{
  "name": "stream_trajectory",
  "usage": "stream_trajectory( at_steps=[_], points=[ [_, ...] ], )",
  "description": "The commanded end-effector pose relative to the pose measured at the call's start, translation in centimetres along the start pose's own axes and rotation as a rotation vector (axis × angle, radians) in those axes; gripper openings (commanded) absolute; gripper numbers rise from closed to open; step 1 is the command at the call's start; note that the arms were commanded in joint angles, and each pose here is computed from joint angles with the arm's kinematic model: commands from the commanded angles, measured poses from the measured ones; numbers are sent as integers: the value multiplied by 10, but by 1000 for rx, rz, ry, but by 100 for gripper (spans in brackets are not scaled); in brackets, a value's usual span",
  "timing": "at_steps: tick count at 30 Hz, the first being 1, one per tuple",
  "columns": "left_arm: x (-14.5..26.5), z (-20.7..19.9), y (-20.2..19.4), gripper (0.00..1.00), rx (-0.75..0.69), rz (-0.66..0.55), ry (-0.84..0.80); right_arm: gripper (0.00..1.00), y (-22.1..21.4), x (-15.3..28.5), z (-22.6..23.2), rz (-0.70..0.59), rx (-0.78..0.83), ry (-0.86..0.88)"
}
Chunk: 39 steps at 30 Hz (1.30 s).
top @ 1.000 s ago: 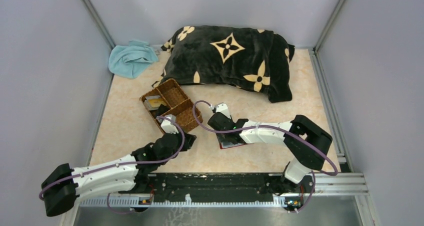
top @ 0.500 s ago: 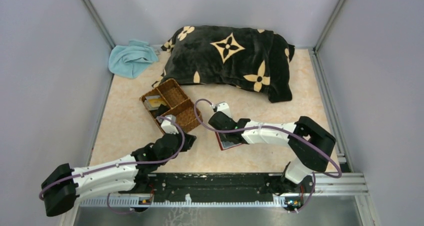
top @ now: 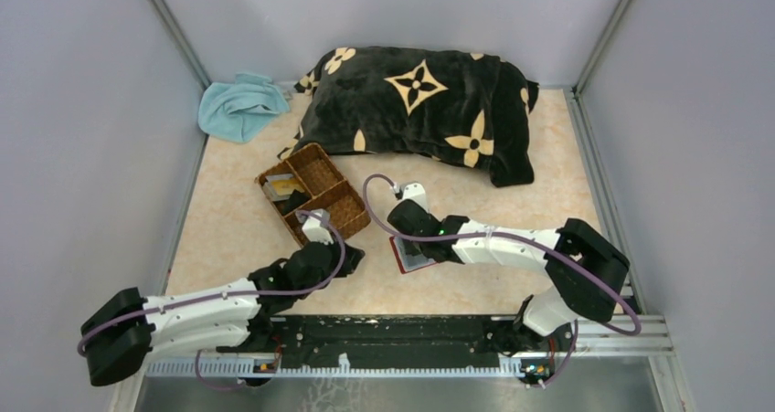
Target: Take the credit cards out of the card holder
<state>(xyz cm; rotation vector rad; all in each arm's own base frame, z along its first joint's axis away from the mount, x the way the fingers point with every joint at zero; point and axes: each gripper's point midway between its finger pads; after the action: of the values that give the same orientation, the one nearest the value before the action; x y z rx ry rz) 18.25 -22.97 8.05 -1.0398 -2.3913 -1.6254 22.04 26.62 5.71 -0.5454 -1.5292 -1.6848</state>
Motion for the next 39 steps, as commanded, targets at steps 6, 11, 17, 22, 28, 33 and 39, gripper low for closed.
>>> stream_trajectory(
  at_steps=[6, 11, 17, 22, 28, 33, 39],
  points=[
    [-23, -40, -2, 22, -13, 78, -79, 32, 13, 9, -1, -32, -18, 33],
    [-23, -40, 1, 22, 24, 45, -91, 44, 15, 9, 7, -32, 32, 24],
    [-14, -25, 3, 21, 27, 23, -55, 43, 8, 0, 16, -5, 74, 7],
    [-6, -10, 1, 21, 32, 6, -25, 40, 1, -7, 23, 19, 81, 16],
    [-1, -2, -2, 21, 37, 4, -10, 38, -5, -12, 28, 35, 82, 24],
    [-2, 0, -5, 21, 39, 13, -8, 38, 1, -9, 34, 20, 91, 29],
    [-3, -3, -6, 21, 37, 19, -17, 38, -3, -12, 33, 31, 100, 24]
  ],
)
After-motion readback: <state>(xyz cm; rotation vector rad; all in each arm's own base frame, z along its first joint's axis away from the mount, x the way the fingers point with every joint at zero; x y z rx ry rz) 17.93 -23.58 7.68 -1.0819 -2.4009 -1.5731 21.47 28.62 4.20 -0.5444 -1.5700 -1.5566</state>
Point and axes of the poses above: each gripper's point midway between its finger pads, its own x axis back along the fingers, its own z axis along the line the jaws close on, y = z × x, and after that the axes turned 12 degrees about -x, right-handed
